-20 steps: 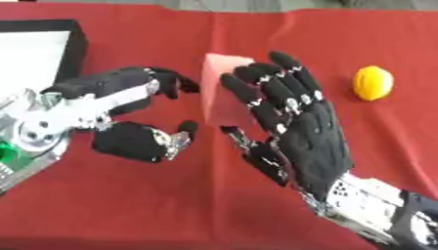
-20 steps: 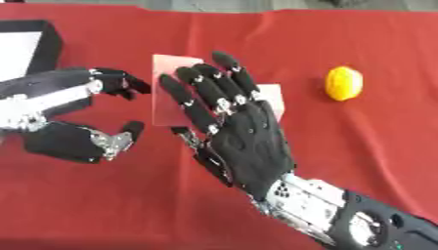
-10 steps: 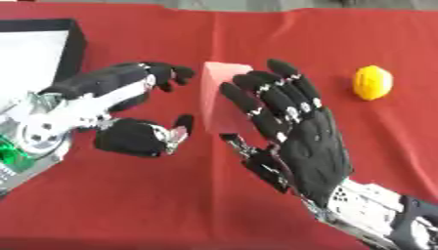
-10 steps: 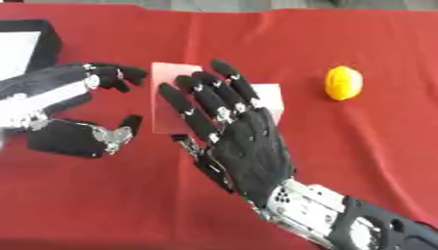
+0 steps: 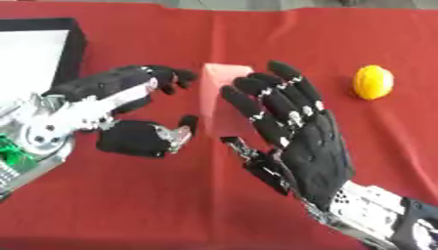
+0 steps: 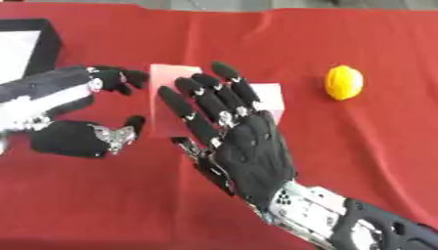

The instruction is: Pick up the objects with one hand, pass them to the other hand, and then place them into the box on the other side of the table.

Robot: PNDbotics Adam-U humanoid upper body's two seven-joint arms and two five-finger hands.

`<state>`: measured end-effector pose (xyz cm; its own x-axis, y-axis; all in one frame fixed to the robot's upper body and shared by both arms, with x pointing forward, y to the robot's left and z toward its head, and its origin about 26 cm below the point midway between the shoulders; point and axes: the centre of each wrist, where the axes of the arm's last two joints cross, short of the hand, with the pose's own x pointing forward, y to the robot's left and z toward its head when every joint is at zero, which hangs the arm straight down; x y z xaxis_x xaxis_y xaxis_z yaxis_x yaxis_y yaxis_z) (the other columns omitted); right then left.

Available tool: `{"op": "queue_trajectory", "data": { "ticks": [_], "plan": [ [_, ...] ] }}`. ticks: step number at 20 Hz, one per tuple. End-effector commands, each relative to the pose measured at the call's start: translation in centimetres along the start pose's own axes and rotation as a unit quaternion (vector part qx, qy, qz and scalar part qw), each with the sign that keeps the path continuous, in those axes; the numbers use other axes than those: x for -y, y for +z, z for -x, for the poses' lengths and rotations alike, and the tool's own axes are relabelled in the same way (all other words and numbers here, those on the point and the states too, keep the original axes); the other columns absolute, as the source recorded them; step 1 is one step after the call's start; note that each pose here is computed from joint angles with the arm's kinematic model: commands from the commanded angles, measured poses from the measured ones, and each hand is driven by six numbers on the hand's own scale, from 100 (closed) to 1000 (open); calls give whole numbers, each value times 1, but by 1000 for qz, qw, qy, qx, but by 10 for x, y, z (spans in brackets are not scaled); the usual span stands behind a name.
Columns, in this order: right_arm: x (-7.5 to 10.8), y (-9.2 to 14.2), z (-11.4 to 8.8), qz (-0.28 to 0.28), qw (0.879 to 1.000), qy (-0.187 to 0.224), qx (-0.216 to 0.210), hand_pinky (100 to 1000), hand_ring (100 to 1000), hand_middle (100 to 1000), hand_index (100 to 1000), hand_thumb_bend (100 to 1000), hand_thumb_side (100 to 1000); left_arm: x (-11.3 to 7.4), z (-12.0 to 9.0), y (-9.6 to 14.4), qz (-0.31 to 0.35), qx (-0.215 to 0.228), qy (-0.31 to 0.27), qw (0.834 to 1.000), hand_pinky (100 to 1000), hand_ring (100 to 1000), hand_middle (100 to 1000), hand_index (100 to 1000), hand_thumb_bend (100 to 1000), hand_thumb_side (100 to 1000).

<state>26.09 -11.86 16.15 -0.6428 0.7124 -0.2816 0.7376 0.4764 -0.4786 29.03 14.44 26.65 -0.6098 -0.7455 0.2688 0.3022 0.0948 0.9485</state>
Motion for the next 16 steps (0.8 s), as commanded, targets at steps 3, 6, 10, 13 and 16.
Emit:
{"op": "queue_trajectory", "data": {
  "ticks": [3, 6, 10, 13, 16],
  "plan": [
    [4, -5, 1, 18, 1000, -1, 9, 788, 604, 472, 642, 100, 100, -7, -1, 5, 8, 16, -8, 1000, 935, 881, 879, 999, 100, 661],
    [4, -5, 1, 23, 1000, -5, 14, 785, 603, 473, 642, 100, 100, -8, 0, 5, 8, 18, -6, 1000, 935, 881, 879, 1000, 100, 673],
    [4, -5, 0, 25, 1000, -9, 14, 781, 603, 473, 643, 100, 100, -7, -1, 5, 12, 21, -2, 1000, 934, 881, 879, 999, 100, 690],
    [4, -6, 0, 26, 999, -11, 15, 781, 603, 474, 644, 100, 100, -8, -2, 4, 13, 26, -1, 1000, 932, 880, 879, 999, 100, 717],
    [4, -6, 0, 26, 999, -12, 17, 784, 603, 475, 645, 100, 100, -8, -4, 3, 17, 32, 1, 999, 930, 879, 877, 994, 100, 790]
  ]
}}
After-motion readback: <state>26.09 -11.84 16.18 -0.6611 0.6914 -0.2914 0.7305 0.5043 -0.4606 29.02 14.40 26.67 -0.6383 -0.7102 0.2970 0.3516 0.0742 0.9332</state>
